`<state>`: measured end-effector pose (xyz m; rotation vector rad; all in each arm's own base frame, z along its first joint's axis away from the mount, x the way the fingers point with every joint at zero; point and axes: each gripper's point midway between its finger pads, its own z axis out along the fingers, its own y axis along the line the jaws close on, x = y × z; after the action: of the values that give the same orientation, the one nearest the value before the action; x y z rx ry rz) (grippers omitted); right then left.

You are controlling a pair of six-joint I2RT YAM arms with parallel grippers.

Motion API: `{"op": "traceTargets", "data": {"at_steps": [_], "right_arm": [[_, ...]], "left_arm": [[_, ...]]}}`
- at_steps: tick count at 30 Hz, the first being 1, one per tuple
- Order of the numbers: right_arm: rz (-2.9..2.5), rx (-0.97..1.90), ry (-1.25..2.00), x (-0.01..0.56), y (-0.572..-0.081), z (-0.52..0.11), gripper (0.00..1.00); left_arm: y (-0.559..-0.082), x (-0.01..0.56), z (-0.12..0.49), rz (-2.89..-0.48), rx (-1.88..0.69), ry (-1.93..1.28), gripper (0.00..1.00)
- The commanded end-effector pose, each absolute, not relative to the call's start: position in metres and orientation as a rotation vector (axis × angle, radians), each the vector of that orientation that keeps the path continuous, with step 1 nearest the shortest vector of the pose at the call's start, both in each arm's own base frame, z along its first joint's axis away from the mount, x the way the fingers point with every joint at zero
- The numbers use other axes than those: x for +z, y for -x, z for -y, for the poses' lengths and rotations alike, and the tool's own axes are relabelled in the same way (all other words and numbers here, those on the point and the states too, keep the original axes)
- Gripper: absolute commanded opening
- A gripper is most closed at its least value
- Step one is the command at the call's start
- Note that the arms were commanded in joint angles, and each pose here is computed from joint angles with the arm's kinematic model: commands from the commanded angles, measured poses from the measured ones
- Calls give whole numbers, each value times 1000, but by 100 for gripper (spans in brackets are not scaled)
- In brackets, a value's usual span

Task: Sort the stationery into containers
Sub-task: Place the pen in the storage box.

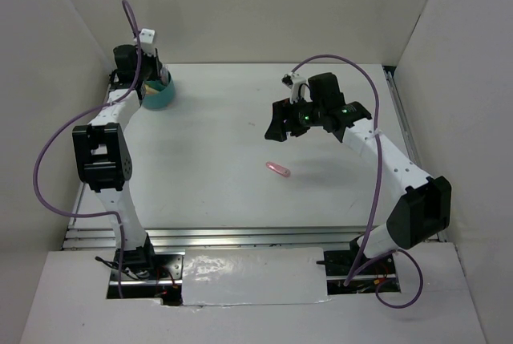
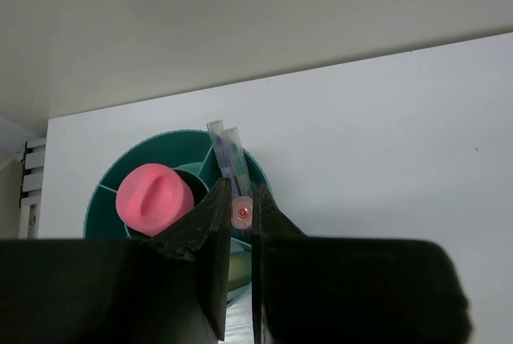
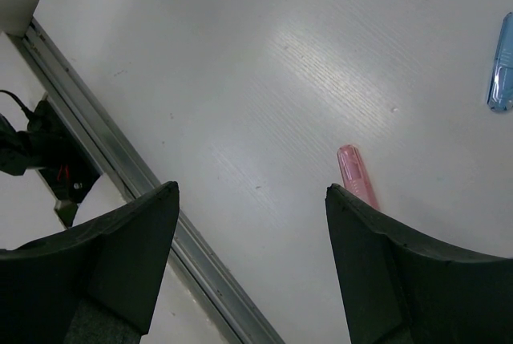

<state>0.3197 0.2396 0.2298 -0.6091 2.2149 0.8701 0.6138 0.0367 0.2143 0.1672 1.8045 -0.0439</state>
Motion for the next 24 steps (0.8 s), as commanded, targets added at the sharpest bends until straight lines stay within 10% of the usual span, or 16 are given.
{"op": "traceTargets", "data": {"at_steps": [1, 24], "right_arm": [[-2173, 885, 606, 240, -327, -241, 80], [-2163, 895, 608, 243, -325, -242, 80]], "left_arm": [[-613, 246, -32, -1740, -76, -192, 0], [-571, 230, -50, -1879, 2, -200, 0]]}}
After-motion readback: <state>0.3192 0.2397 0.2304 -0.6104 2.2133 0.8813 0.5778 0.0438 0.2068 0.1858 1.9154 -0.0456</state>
